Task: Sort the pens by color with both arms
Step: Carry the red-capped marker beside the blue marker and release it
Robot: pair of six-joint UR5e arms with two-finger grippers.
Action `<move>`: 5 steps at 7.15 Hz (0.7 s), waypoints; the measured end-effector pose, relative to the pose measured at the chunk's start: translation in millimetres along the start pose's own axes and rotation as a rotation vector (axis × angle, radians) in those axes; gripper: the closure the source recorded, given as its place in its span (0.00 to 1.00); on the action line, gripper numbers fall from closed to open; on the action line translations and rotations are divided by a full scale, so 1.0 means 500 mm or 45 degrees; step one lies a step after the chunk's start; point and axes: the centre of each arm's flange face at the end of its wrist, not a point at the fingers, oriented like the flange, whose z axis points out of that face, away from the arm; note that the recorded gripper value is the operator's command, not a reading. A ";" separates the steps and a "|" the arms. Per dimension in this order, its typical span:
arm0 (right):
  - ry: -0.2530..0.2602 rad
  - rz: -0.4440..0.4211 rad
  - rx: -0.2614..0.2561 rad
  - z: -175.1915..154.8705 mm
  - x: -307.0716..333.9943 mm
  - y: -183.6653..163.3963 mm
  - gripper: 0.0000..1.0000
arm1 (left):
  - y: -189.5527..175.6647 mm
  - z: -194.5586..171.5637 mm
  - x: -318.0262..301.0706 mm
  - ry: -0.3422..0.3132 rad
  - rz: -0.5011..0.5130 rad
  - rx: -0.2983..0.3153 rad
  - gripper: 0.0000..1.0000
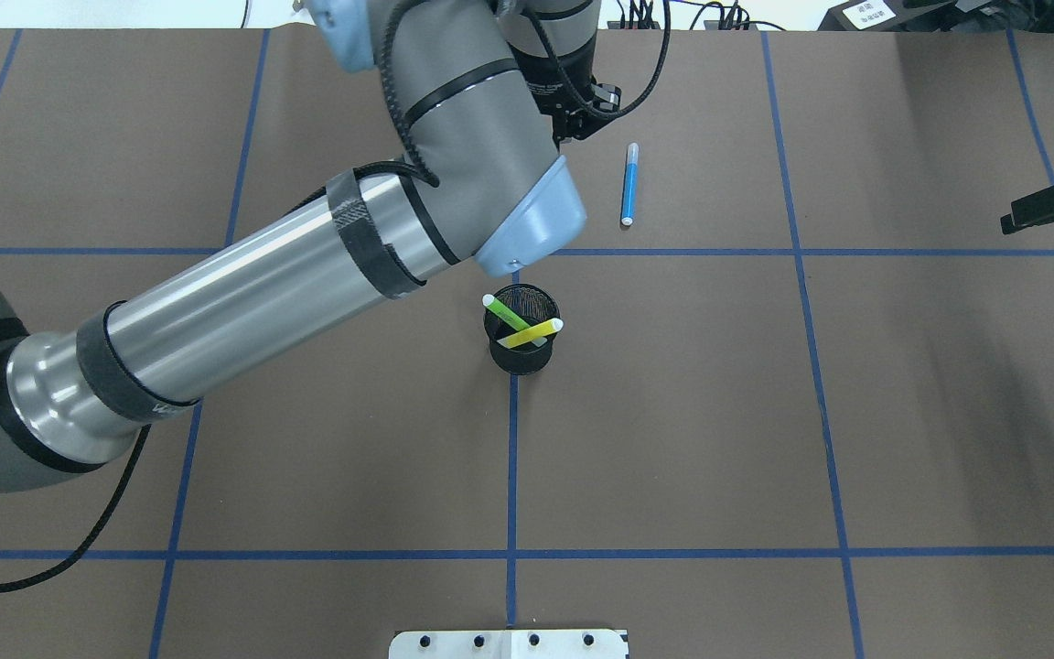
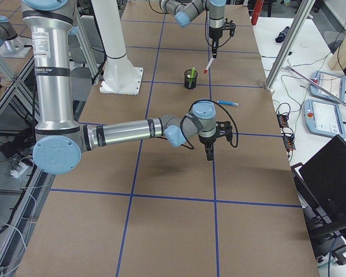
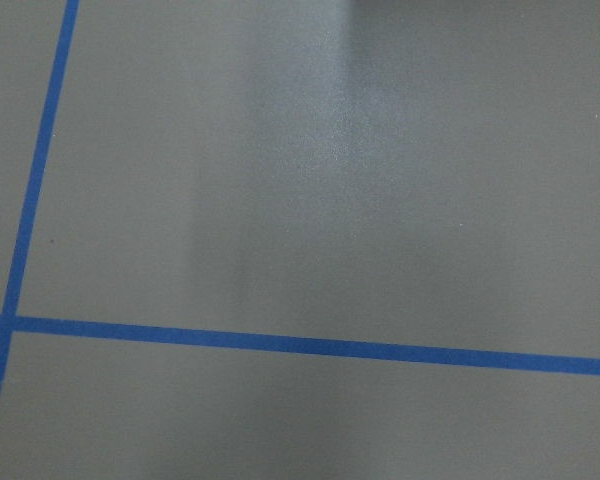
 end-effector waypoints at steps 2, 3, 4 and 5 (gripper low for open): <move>0.019 -0.008 0.022 -0.003 0.000 -0.004 0.01 | -0.022 0.039 -0.068 0.069 -0.064 0.296 1.00; 0.025 -0.019 0.043 -0.005 0.000 -0.006 0.01 | -0.031 0.051 -0.101 0.093 -0.082 0.456 1.00; 0.027 -0.030 0.063 -0.006 -0.001 -0.008 0.01 | -0.032 0.070 -0.135 0.113 -0.095 0.610 1.00; 0.028 -0.037 0.076 -0.007 -0.001 -0.009 0.01 | -0.021 0.095 -0.151 0.107 -0.104 0.752 1.00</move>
